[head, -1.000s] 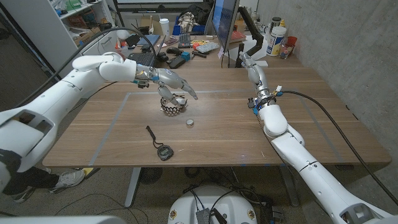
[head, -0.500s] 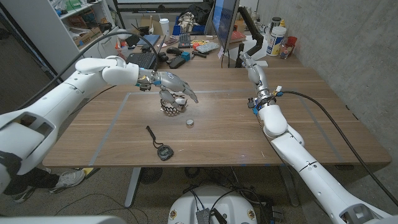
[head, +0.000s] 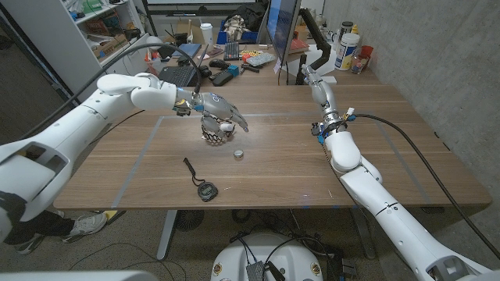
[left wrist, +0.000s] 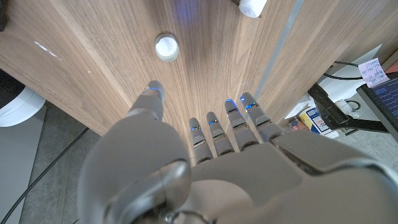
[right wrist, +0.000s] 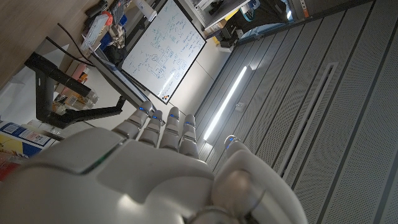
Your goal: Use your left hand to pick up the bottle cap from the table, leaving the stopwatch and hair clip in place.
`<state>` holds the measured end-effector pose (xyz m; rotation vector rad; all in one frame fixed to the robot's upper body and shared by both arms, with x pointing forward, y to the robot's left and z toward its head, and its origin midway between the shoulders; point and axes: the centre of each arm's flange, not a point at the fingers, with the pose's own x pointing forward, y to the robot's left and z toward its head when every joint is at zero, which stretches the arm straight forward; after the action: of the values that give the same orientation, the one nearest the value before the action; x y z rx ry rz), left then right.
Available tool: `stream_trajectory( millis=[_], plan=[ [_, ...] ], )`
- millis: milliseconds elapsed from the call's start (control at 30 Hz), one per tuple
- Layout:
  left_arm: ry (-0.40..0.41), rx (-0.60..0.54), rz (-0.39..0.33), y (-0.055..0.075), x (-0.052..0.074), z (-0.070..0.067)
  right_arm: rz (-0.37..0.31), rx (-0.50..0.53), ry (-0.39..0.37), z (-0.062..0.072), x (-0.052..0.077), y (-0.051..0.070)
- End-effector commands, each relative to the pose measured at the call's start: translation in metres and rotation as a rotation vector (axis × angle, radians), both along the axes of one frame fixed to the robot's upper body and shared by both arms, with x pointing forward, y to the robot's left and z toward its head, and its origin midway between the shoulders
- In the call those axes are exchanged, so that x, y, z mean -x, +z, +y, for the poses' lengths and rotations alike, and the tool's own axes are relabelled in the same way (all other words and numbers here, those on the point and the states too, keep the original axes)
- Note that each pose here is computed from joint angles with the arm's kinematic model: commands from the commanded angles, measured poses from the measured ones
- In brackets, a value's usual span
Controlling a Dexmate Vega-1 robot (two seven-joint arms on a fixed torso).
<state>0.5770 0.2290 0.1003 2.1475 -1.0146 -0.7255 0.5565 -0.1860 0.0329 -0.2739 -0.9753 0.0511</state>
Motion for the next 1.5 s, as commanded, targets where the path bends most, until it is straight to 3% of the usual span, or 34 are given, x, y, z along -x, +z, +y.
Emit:
stream_trajectory(
  millis=[33, 1500],
  plan=[
    [0.006, -0.002, 0.023, -0.009, -0.007, 0.000, -0.005, 0.004, -0.001, 0.000, 0.001, 0.002],
    [0.043, -0.079, -0.019, -0.037, -0.013, -0.008, -0.006, -0.005, -0.010, -0.008, 0.006, -0.003]
  ],
)
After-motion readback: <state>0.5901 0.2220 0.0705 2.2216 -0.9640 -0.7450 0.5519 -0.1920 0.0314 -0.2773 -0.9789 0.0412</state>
